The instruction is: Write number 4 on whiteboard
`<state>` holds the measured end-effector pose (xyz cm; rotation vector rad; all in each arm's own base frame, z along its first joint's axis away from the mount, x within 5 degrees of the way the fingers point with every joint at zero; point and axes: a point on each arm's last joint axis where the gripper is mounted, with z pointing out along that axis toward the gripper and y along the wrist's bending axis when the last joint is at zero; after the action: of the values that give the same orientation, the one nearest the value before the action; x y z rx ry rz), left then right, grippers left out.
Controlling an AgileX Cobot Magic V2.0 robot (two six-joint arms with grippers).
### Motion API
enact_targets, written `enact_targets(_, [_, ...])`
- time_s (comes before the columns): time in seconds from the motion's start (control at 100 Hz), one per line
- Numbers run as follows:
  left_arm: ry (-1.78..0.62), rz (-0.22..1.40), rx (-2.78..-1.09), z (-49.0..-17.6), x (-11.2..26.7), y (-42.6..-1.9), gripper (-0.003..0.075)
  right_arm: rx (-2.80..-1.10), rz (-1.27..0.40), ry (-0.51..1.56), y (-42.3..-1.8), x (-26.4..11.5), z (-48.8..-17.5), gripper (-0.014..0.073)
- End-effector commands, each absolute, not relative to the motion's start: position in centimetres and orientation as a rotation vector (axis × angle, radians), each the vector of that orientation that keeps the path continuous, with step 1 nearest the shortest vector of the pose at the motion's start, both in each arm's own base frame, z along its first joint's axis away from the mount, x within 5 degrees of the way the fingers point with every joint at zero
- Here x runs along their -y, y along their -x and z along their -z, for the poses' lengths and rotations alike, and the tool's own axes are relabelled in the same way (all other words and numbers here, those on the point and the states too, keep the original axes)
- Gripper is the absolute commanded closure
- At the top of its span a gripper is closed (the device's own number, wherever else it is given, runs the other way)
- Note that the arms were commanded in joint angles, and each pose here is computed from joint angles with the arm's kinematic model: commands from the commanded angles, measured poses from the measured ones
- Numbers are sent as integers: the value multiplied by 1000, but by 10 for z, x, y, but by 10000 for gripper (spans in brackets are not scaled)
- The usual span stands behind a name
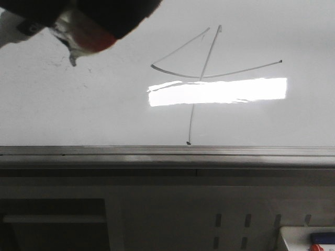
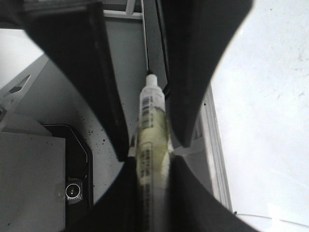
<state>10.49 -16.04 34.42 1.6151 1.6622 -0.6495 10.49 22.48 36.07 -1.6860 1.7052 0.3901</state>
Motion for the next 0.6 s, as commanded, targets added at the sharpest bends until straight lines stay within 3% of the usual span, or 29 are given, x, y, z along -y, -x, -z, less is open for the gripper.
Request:
enact_targets(0.0, [-1566,676,-1625,-359,161,-104,602,-1618,-410,1620,-104,-223,-379,667])
enact_targets(0.3, [-1586,645,-1624,-357,160,-104,622,-1613,-411,1618,-104,-223,-379,667])
enact_targets(0.5, [-1593,648,-1635,-355,162,-106,741,-1595,-418,1598,-105,-225,-381,667])
enact_targets(0.59, [-1605,652,-1647,-353,163,-107,740,-1594,-418,1597,-105,-225,-381,667])
